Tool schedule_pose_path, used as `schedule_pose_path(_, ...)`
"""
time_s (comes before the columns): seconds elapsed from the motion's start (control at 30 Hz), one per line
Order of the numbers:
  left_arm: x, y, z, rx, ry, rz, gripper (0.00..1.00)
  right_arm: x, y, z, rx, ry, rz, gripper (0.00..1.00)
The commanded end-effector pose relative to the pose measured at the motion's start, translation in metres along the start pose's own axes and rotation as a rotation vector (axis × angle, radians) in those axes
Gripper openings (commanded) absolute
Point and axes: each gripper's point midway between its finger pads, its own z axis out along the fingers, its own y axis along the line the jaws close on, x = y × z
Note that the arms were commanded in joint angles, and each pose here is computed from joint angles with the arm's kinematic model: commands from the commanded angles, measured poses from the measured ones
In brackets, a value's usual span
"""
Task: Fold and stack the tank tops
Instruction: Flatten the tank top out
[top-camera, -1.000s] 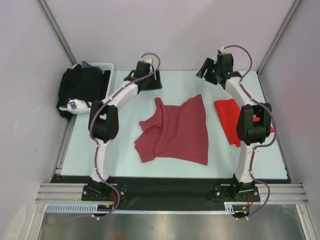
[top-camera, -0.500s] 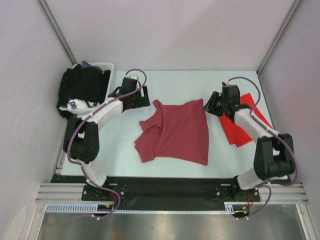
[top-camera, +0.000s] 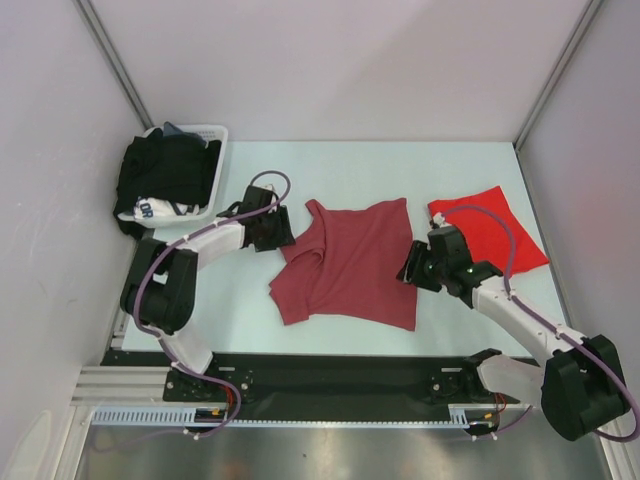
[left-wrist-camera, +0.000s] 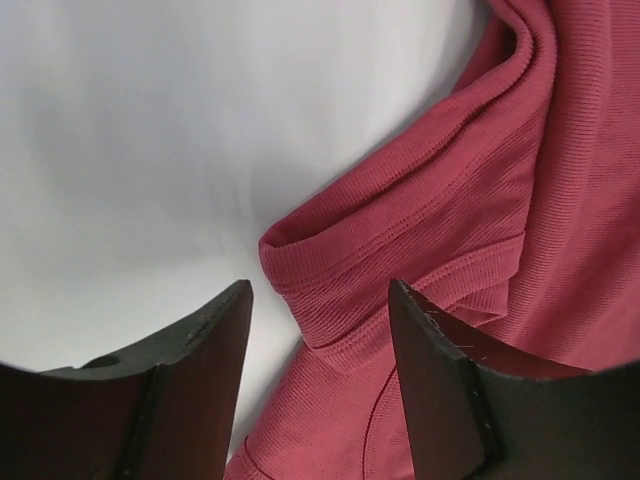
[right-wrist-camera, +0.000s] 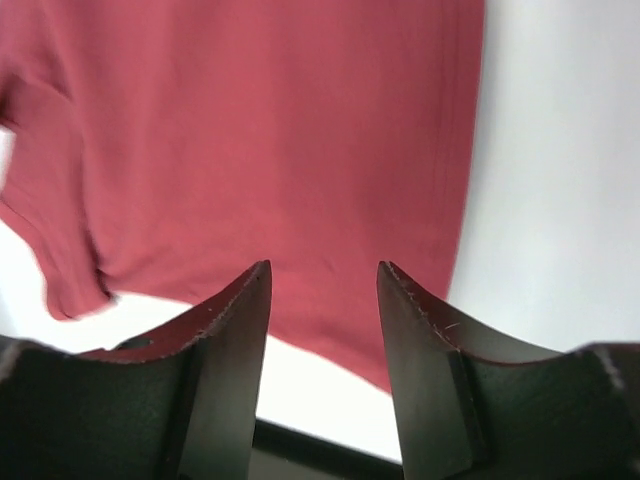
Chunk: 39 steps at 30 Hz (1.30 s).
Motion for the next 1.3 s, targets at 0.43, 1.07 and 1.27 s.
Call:
schedule_pose_path(0.43, -0.035, 0.027, 0.02, -0.063, -0.066, -0.073, 0.01, 0.073, -0.038, 0.002, 0.153, 0.055, 0.172, 0.48)
schedule_pose_path(1.07, -0.101, 0.065, -0.029, -0.296, -0.206, -0.021, 0.83, 0.089, -0.054, 0.001, 0.245, 0.097, 0.139, 0.33)
schedule_pose_path(1.27, -0.02, 0.011, -0.079, -0.242, -0.212, 0.193, 0.82, 0.085, -0.05, -0.003, 0.23, 0.086, 0.131, 0.27)
